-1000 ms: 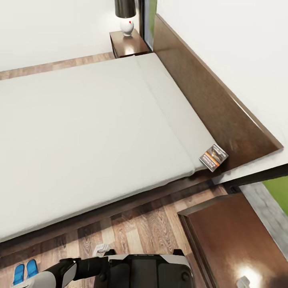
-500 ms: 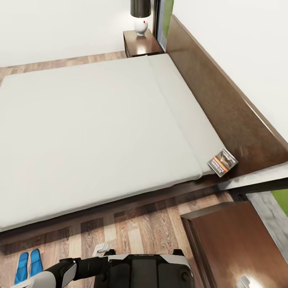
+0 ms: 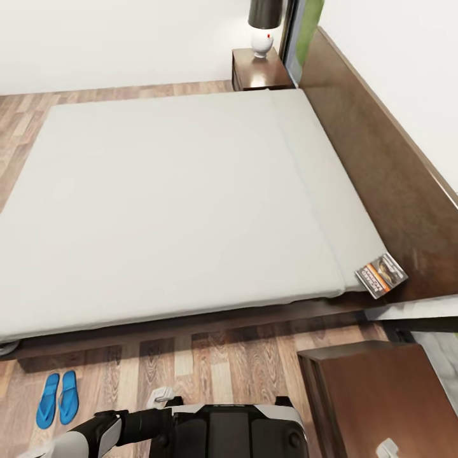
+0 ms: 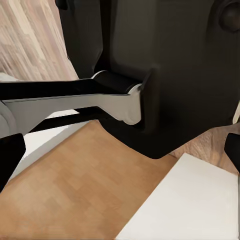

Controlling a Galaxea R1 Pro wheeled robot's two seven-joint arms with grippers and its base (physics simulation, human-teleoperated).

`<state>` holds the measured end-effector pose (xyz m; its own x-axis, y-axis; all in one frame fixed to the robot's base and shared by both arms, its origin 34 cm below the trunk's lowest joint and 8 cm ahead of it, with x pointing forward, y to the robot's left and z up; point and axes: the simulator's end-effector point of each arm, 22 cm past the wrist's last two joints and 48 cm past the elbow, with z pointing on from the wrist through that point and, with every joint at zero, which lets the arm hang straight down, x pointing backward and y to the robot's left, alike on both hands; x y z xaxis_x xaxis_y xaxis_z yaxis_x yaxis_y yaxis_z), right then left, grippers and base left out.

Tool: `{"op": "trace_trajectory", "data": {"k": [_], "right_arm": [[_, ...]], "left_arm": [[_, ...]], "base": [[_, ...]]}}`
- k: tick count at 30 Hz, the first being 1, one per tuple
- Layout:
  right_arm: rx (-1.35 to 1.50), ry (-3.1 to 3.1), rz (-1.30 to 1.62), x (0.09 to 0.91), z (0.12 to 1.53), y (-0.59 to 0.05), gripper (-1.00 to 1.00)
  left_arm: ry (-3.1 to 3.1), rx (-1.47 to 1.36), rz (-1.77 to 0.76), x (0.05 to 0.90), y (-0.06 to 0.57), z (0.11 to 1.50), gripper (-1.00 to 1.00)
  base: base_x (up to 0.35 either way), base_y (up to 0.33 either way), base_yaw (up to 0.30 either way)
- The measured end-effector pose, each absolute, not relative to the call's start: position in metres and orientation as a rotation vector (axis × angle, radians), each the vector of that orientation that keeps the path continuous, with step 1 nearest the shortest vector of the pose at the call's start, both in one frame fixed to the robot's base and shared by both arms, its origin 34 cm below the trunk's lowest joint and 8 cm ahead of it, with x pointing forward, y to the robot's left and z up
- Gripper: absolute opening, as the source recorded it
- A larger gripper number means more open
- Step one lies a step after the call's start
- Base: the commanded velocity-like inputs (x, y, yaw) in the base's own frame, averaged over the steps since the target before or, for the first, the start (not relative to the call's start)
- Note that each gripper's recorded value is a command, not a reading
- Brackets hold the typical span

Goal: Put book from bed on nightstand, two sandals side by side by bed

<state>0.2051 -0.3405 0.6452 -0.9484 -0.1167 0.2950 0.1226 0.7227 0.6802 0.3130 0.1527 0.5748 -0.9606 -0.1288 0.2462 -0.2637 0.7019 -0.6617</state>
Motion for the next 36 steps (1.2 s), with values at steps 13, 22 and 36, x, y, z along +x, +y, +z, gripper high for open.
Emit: {"op": "trace_trajectory", "data": {"k": [13,22,36], "right_arm": [[-0.005,-2.611,-1.064,0.2049,0.6454,-0.3406,1.00],[-0.005,-2.611,-1.064,0.2049,0.6456,-0.3408,1.00],[-0.005,-2.610,-1.065,0.2050,0.6454,-0.3403,1.00]], "left_arm": [[-2.730,0.321,1.102,0.3134,0.1534,0.5748,1.00],[-2.730,0.321,1.101,0.3134,0.1537,0.5748,1.00],[-2.730,0.321,1.100,0.3134,0.1539,0.5746,1.00]], "base": [[0.088,0.067,0.142],[0.109,0.015,0.002],[0.112,0.000,0.000]]}}
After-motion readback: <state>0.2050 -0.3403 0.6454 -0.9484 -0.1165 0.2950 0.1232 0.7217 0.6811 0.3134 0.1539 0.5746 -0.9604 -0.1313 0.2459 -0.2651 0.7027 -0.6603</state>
